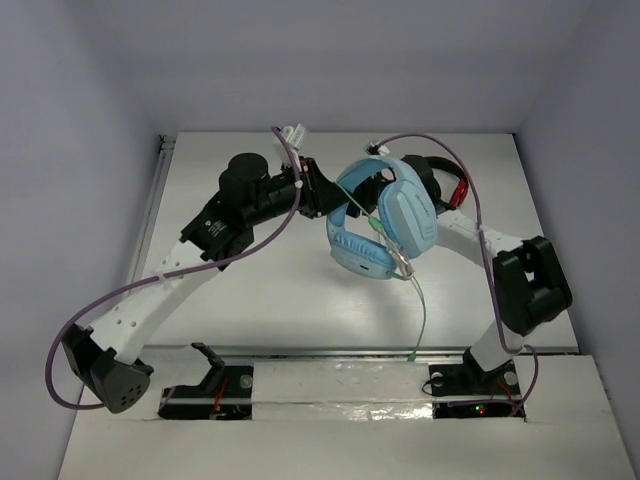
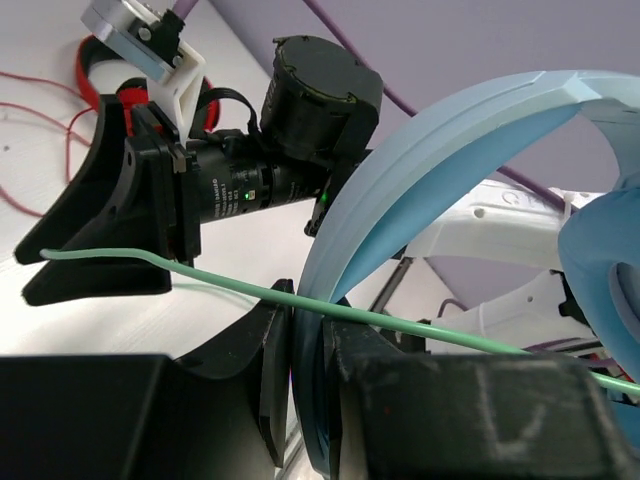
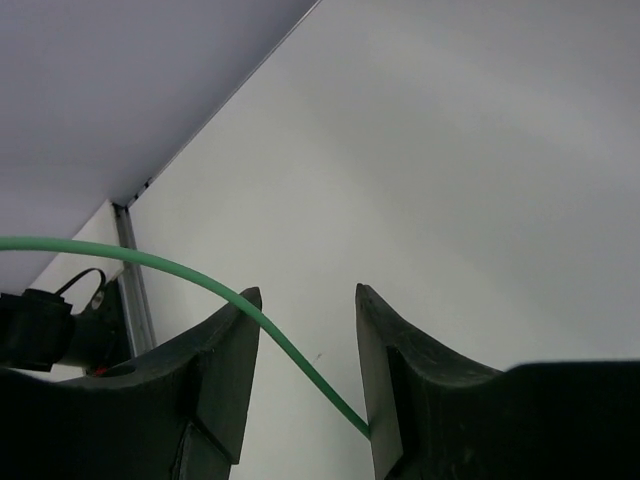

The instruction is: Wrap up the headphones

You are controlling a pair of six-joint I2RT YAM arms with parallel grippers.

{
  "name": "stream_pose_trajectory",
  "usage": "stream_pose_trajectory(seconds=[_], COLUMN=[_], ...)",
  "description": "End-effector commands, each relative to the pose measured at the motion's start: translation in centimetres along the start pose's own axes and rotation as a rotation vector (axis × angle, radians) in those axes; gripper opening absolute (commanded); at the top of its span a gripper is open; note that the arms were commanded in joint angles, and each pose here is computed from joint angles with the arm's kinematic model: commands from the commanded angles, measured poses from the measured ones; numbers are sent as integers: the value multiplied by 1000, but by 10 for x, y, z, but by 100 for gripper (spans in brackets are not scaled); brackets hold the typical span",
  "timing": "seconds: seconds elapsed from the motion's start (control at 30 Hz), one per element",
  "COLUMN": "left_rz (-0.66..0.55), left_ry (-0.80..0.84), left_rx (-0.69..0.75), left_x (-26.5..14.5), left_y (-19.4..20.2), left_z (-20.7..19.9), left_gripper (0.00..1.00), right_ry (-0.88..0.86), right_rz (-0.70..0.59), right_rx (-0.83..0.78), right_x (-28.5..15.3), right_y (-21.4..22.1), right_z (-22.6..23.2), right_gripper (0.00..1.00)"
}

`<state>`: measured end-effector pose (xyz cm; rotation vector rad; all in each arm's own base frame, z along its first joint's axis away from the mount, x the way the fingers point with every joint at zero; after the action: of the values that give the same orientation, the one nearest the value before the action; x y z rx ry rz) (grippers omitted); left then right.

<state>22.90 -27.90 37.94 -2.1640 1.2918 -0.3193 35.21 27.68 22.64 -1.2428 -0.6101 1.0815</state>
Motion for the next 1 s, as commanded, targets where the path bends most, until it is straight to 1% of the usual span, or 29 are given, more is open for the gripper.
stream_pose_trajectory(seconds=[0.0, 0.03, 0.17, 0.2, 0.23, 0.27, 0.3, 0.33, 0.37, 0.43, 0.5, 0.57, 0.6, 0.67, 0.7, 0.8, 0.83, 0.87, 0.9, 0.97], left_rz=[-26, -21, 91, 110, 113, 142, 162, 181, 222, 260, 272, 292, 281, 251, 209, 184, 177, 151, 133, 59], left_ry=[1, 9, 52, 54, 63, 60, 57, 52, 41, 5, -39, -101, -114, -185, -208, -223, -218, -254, -267, -273], left_rx=[44, 57, 58, 58, 71, 70, 74, 78, 76, 63, 63, 55, 70, 80, 91, 109, 123, 128, 139, 153], left_x=[-19, -22, -26, -25, -27, -29, -29, -30, -31, -33, -40, -47, -52, -59, -64, -68, -69, -71, -72, -74], left_y=[-16, -18, -8, -7, -9, -5, -3, 0, 7, 19, 27, 36, 36, 34, 27, 20, 17, 13, 10, -5], left_z=[-26, -31, -44, -44, -49, -48, -47, -45, -40, -27, -16, -1, 0, 8, 9, 5, 2, 5, 6, 0], left_gripper=[0, 0, 0, 0, 0, 0, 0, 0, 0, 0, 0, 0, 0, 0, 0, 0, 0, 0, 0, 0], right_ry=[-91, -105, -132, -134, -133, -132, -109, -91, -71, 46, 196, 292, 376, 439, 476, 494, 500, 503, 506, 486], right_rz=[-80, -84, -72, -77, -72, -71, -82, -88, -96, -107, -134, -168, -184, -216, -222, -215, -207, -215, -216, -202], right_rx=[-29, -17, 31, 27, 32, 33, 30, 26, 18, 31, 64, 80, 107, 113, 118, 116, 123, 120, 117, 126], right_x=[5, 6, 13, 13, 12, 12, 11, 10, 9, 6, -4, -18, -29, -43, -49, -55, -56, -59, -60, -61], right_y=[-2, 2, 26, 27, 31, 32, 29, 28, 24, 14, 2, -12, -17, -28, -29, -26, -19, -19, -18, -10], right_z=[7, 8, 4, 4, 4, 4, 3, 2, 0, -14, -40, -56, -72, -79, -80, -81, -81, -79, -78, -74], right_gripper=[48, 48, 49, 48, 44, 39, 27, 21, 9, 0, 0, 0, 0, 0, 0, 0, 0, 0, 0, 0])
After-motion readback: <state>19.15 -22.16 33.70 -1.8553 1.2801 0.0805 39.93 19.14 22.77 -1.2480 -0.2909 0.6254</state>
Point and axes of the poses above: each gripper's point midway between its finger pads, its own x axis out along the fingers, its own z axis along the line the jaws close on, y = z × x, the point moved 4 cm from there along -x, back along the fingers, and after that the axes turned 15 degrees about -x, right-handed, at the moved point
